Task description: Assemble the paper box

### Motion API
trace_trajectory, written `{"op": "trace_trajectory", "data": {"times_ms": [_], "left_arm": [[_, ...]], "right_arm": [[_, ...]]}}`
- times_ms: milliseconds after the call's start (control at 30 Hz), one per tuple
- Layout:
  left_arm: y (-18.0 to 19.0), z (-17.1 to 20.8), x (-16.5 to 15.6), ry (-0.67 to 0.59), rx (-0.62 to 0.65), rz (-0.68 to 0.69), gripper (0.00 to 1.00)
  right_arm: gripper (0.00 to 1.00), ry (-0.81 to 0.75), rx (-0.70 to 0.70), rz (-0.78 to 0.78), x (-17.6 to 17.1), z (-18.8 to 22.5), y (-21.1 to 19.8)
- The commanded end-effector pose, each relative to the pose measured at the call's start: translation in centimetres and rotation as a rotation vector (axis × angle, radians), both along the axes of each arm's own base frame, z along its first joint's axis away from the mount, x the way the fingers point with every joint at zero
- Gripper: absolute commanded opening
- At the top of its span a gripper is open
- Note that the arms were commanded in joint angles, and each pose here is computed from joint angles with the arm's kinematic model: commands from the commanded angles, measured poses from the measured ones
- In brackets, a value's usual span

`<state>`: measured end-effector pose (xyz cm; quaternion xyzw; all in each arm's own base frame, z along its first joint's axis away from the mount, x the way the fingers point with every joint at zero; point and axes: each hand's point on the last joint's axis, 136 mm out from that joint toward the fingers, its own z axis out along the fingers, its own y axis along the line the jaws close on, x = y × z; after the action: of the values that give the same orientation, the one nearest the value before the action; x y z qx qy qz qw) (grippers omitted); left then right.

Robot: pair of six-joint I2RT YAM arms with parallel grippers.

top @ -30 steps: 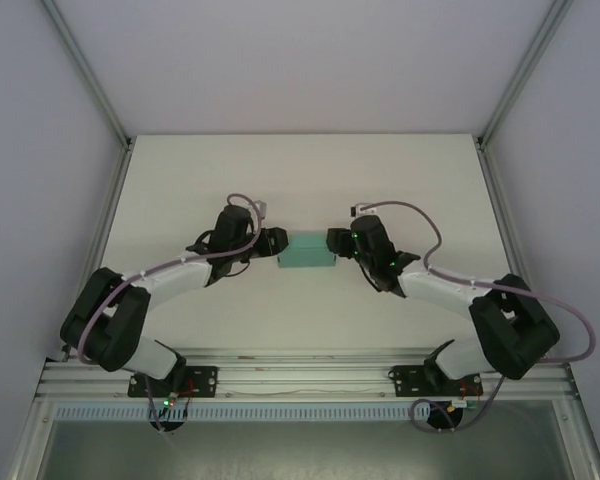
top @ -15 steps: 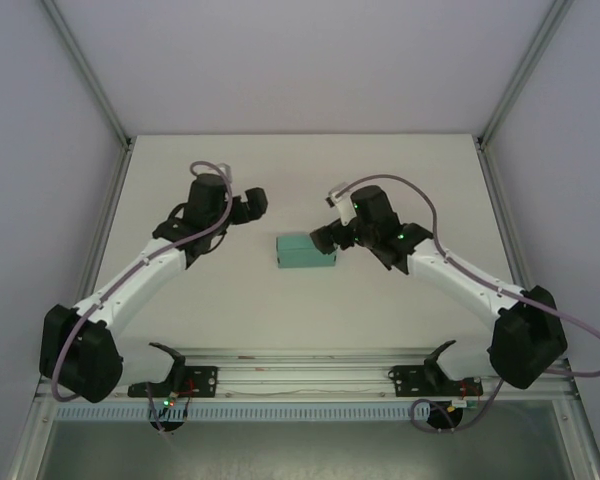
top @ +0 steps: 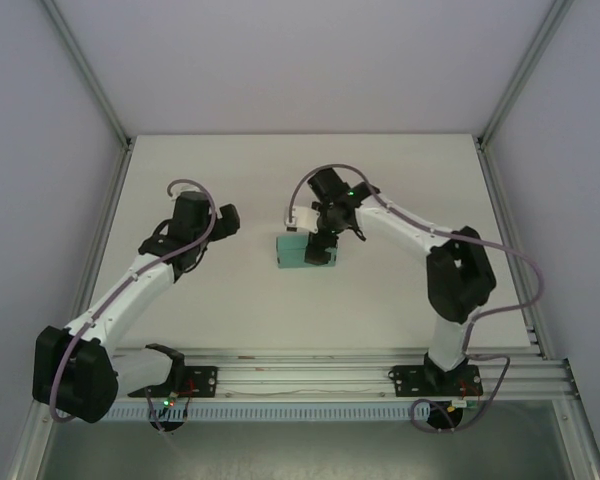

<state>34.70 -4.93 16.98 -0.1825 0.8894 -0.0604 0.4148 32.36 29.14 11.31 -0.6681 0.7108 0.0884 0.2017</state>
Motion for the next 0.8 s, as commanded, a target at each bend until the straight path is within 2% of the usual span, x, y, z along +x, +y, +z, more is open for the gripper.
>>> {"op": "trace_trajectory", "data": {"times_ms": [0,67,200,300,467,600,700,767], "left_arm": [[1.0,-0.4,-0.8,0.013,-0.004,0.044,1.0],[0.9,-0.5,-1.0,0.012,-0.014,0.039,1.0],[1.6,-0.2,-1.4,0.006,0.001,0.069,1.0],[1.9,0.1,-1.8,-0.003,0.002,0.077,1.0],[2.4,0.5,-2.7,-0.023,0.004,0.097,1.0],[3.2,0.6,-3.4,-0.046,0.011,0.135,1.0],[3.6,0.5,-3.8,-0.059,0.018,0.147,1.0],[3.6,0.4,-4.0,-0.064,0.015,0.145,1.0]], "right_arm": [[0.91,0.015,-0.162,0.08,-0.7,-1.6,-1.1],[0.88,0.003,-0.195,0.06,0.2,-2.4,-0.8],[0.65,-0.027,-0.232,0.057,1.1,-3.0,0.0],[0.56,-0.071,-0.253,0.053,1.9,-3.1,0.1],[0.41,-0.261,-0.258,-0.054,5.1,-1.7,0.4],[0.42,-0.455,-0.292,-0.104,7.4,-1.1,0.0],[0.42,-0.519,-0.303,-0.088,7.8,-1.9,-0.3],[0.52,-0.521,-0.298,-0.07,7.2,-2.7,-0.5]]}}
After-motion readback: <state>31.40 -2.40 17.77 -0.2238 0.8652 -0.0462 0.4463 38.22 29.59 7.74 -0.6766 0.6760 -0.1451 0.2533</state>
